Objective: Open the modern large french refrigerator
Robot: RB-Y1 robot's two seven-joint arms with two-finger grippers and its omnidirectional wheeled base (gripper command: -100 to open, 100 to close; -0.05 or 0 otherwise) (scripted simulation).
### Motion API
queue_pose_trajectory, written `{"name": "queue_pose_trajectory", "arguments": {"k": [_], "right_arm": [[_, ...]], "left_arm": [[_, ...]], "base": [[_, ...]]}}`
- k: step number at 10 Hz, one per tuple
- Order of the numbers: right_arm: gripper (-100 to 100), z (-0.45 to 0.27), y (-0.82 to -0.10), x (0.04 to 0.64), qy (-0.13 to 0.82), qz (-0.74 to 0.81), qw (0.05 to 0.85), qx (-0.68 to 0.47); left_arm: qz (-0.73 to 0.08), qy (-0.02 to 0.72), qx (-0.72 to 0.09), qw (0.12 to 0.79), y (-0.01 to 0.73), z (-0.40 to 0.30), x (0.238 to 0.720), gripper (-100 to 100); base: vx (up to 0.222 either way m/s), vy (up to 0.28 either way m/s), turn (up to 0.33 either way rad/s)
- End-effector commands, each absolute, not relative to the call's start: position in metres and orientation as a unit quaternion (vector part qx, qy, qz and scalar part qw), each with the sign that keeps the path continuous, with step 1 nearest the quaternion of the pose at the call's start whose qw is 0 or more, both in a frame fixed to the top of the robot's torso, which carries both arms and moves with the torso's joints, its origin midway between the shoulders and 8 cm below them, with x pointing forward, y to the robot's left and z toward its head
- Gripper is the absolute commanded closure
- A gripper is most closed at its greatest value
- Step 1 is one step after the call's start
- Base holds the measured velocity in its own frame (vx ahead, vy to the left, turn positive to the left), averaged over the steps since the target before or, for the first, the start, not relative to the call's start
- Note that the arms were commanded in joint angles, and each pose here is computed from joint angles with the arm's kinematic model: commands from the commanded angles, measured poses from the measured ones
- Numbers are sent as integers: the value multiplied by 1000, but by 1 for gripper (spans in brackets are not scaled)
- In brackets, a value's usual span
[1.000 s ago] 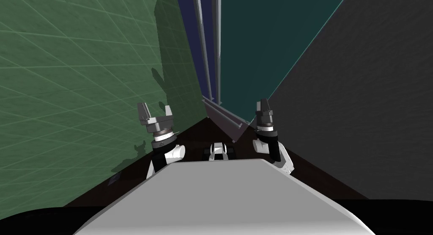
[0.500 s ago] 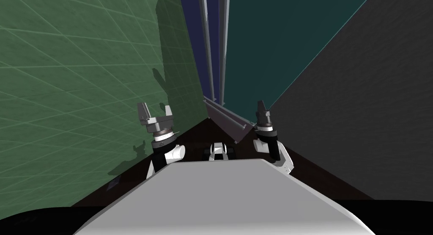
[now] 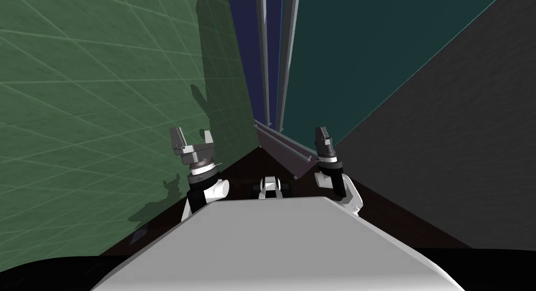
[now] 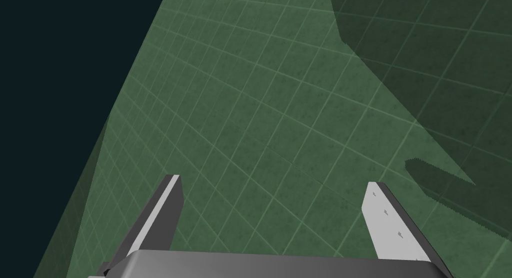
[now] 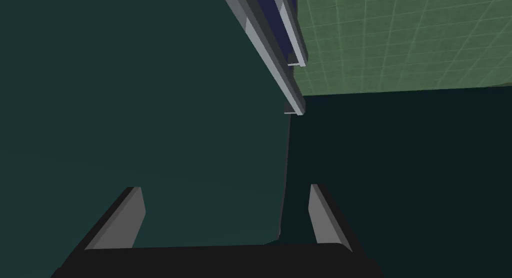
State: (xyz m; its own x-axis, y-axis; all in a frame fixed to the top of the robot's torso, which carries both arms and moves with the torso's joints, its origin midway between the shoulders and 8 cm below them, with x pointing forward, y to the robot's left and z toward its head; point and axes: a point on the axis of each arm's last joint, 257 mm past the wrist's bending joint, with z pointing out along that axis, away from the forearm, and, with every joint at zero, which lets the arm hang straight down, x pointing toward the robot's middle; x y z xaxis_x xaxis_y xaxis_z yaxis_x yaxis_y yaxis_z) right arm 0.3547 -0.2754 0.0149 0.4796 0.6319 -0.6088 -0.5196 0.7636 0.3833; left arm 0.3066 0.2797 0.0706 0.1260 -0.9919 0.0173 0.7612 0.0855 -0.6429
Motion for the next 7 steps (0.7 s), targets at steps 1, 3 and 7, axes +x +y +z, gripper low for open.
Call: {"name": "queue_pose_trajectory", "arguments": {"k": [1, 3, 7], "right_arm": [[-100, 12, -277, 356, 387, 308, 867, 59], [-100, 7, -280, 358, 391, 273, 878, 41], [-100, -5, -289, 362, 399, 213, 892, 12]], "left_arm": [[-623, 220, -262, 703, 280, 71, 307, 0], [-623, 220, -262, 703, 280, 71, 307, 0], [-623, 220, -262, 703, 280, 71, 307, 0]], "base": [[33, 55, 4], [52, 109, -27], [51, 107, -21]]}}
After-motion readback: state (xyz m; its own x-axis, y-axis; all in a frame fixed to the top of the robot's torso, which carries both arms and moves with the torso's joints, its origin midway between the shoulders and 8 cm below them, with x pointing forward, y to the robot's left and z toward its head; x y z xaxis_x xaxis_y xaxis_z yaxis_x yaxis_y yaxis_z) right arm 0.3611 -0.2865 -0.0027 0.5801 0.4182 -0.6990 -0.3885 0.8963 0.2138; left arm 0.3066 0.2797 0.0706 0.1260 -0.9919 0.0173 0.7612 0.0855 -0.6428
